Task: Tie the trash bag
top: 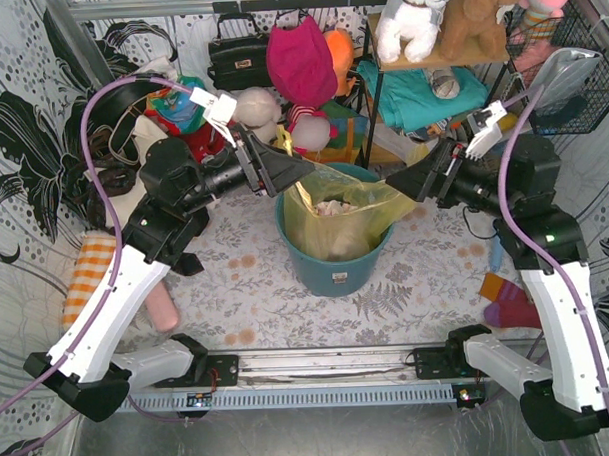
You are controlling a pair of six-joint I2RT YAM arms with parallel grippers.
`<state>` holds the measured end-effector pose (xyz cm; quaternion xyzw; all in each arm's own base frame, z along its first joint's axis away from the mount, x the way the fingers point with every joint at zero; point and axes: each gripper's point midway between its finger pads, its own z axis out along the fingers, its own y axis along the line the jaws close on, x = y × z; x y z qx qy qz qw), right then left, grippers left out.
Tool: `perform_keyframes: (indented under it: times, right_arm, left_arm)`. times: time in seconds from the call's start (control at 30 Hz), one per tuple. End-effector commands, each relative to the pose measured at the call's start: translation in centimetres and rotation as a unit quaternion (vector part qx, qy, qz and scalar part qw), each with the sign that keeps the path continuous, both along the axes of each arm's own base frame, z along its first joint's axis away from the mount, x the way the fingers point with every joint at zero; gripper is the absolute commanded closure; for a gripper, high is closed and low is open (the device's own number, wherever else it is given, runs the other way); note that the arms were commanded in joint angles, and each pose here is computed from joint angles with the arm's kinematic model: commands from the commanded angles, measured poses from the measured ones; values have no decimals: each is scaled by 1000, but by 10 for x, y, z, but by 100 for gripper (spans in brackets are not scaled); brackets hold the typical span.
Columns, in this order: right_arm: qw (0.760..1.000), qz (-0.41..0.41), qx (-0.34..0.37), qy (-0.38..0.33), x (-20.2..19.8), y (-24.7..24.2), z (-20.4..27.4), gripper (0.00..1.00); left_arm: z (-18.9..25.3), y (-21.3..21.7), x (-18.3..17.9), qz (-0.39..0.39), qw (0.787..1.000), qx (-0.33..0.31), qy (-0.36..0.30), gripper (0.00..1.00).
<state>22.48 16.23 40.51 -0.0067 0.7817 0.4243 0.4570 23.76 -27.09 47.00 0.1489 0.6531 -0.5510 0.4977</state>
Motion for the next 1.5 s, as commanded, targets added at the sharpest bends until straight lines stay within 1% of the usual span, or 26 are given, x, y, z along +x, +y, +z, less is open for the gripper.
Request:
perform_keyframes:
  times: [0.0, 0.1, 0.23, 0.27, 0.3, 0.33, 0.4, 0.47, 0.57, 0.63, 0.67, 0.73, 0.83, 0.93, 1.03, 1.07, 1.1, 1.2, 1.27, 1.33, 1.47]
  right_arm:
    - [997, 40, 60, -34, 7, 19, 16, 18]
    - [989, 70, 116, -58, 15, 32, 29, 22]
    - [978, 80, 155, -111, 24, 36, 55, 26]
    - [975, 81, 161, -128, 25, 37, 64, 27]
    - [972, 82, 168, -139, 26, 37, 72, 28]
    - [969, 83, 174, -157, 25, 36, 83, 29]
    - [961, 88, 180, -191, 19, 35, 108, 33]
    - [952, 93, 184, -226, 7, 32, 137, 38]
    - [941, 97, 188, -265, -11, 28, 166, 50]
    - [935, 98, 188, -285, -21, 25, 178, 59]
    - [933, 97, 189, -291, -25, 24, 182, 61]
    - [930, 98, 190, -298, -31, 22, 186, 63]
    - [932, 94, 189, -296, -32, 21, 180, 66]
    - [939, 87, 183, -278, -25, 21, 165, 68]
    - [948, 81, 179, -251, -15, 23, 144, 68]
    - [951, 77, 177, -242, -11, 23, 137, 68]
    - [952, 75, 177, -236, -9, 24, 132, 68]
    - [953, 77, 179, -230, -5, 25, 128, 68]
    - [952, 83, 182, -233, -3, 27, 133, 68]
    - [946, 98, 187, -246, -3, 30, 145, 69]
    - [930, 134, 204, -275, -10, 37, 180, 71]
  left_arm:
    - [0, 0, -1, 1, 1000, -3, -11, 34]
    - [-4, -2, 2, 0, 1000, -5, -4, 34]
    - [-3, -4, 5, 1, 1000, -15, -6, 35]
    - [-2, -5, 7, 2, 1000, -17, -9, 40]
    - [3, -5, 8, 2, 1000, -20, -14, 47]
    - [9, -7, 8, -1, 1000, -23, -19, 52]
    - [29, -10, 8, -12, 999, -31, -37, 55]
    - [52, -12, 4, -24, 997, -41, -61, 55]
    - [93, -9, -5, -34, 992, -60, -105, 55]
    - [112, -7, -9, -34, 989, -67, -126, 58]
    - [118, -6, -10, -33, 988, -70, -132, 61]
    - [130, -2, -10, -22, 986, -76, -145, 65]
    - [140, 4, -12, -9, 984, -78, -160, 66]
    - [129, 2, -3, -5, 987, -71, -146, 68]
    - [108, -3, 3, -11, 990, -68, -120, 68]
    - [100, -5, 3, -18, 991, -70, -111, 67]
    - [94, -7, 1, -26, 991, -74, -106, 63]
    - [81, -7, -7, -43, 991, -89, -92, 48]
    - [81, -5, -10, -41, 990, -94, -93, 47]
    - [84, -3, -10, -38, 991, -89, -97, 51]
    - [109, 3, -17, -33, 988, -85, -126, 60]
